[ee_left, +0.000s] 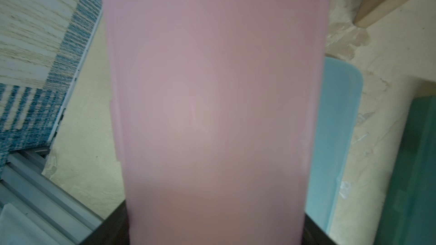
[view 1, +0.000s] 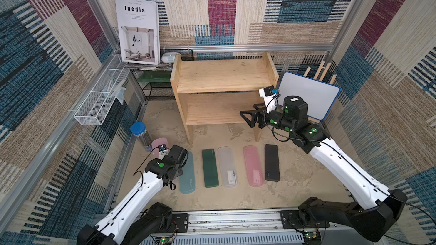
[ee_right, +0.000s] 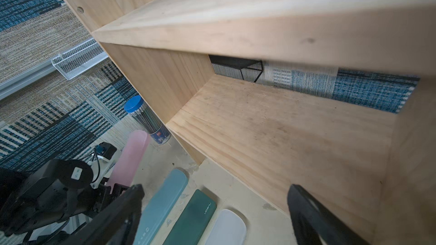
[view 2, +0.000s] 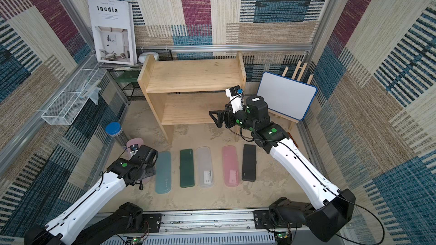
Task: Remove the pencil cases from the shelf
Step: Place the pencil case at the center of the board.
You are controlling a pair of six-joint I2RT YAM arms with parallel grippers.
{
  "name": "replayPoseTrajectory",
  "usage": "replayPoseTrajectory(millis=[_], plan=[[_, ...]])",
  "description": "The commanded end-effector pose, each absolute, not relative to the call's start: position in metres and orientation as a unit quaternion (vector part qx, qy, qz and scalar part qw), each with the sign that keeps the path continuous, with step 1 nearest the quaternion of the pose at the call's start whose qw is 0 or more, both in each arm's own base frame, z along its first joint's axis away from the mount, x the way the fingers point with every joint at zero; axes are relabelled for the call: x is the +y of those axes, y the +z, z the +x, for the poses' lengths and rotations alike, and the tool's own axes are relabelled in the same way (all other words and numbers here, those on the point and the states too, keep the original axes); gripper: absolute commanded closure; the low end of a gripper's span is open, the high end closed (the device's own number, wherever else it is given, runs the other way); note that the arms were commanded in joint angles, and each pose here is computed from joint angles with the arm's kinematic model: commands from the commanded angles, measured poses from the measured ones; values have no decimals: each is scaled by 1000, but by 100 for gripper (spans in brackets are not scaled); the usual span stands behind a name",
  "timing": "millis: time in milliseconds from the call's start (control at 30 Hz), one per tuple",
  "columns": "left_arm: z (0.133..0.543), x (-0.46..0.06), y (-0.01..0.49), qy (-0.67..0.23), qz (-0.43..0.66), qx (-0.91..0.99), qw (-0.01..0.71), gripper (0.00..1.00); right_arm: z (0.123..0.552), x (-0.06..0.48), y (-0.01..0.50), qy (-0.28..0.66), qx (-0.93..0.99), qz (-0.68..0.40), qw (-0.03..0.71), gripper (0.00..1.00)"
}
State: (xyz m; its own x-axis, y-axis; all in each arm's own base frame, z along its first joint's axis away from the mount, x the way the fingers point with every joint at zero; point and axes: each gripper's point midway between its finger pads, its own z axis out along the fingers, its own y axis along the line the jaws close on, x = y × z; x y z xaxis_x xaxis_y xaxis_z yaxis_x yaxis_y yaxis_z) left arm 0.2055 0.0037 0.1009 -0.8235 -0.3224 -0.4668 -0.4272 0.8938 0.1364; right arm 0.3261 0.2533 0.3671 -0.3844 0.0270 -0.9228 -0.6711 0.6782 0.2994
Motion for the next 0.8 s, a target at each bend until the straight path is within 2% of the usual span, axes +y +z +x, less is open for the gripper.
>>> replayPoseTrajectory(millis=[0, 167, 500, 767], plan=[[221, -14, 87, 70, -176, 964, 189, 40, 327, 255, 368, 353, 755, -213, 510, 0], [222, -9, 65, 100, -173, 971, 133, 36, 330, 250, 361, 349, 762, -205, 505, 0], [216, 8, 54, 119, -211, 964, 107, 33, 333, 253, 342, 365, 777, -204, 471, 0], [209, 20, 53, 158, -226, 957, 87, 10, 332, 256, 334, 372, 780, -211, 456, 0]])
